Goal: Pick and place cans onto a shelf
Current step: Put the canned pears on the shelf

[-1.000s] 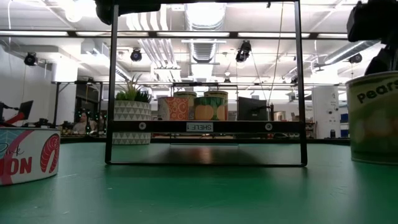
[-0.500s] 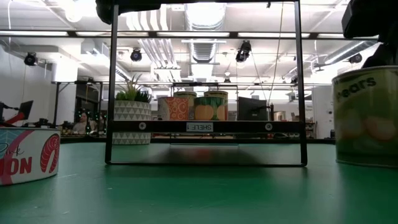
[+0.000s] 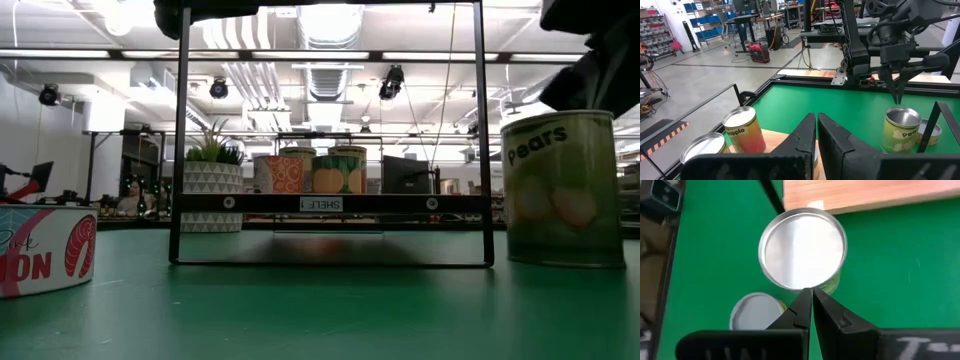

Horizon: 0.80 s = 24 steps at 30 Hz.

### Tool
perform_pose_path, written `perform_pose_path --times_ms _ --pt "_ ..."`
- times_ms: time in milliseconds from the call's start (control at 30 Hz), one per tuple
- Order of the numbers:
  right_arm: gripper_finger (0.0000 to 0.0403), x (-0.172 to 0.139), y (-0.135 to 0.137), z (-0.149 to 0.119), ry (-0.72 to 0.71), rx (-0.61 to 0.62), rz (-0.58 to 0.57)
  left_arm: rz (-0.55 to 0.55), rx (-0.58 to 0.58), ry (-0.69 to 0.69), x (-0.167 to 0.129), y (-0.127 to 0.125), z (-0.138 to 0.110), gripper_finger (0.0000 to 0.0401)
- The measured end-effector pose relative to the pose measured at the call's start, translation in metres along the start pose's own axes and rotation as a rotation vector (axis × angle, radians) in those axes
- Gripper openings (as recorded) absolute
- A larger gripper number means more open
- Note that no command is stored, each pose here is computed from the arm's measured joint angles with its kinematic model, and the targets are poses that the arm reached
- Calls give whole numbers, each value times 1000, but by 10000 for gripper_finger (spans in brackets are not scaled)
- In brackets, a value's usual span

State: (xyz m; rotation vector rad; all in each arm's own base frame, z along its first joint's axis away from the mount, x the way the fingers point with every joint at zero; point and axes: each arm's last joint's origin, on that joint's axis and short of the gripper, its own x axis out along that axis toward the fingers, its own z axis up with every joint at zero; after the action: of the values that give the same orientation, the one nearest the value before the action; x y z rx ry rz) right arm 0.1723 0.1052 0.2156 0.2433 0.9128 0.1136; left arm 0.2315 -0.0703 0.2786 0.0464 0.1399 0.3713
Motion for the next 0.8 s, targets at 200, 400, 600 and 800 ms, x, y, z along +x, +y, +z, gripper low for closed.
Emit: perform_pose_path --times_ms 200,400,600,800 --pt "9 -4 2 4 -2 -60 5 0 0 0 0 0 0 0" --pt "36 -12 7 13 -28 -138 18 0 -16 0 0 0 0 0" --pt "129 -11 7 16 -51 -129 -29 0 -22 0 0 0 0 0" --pt "255 0 7 15 -36 -128 -98 6 -16 -2 0 0 0 0"
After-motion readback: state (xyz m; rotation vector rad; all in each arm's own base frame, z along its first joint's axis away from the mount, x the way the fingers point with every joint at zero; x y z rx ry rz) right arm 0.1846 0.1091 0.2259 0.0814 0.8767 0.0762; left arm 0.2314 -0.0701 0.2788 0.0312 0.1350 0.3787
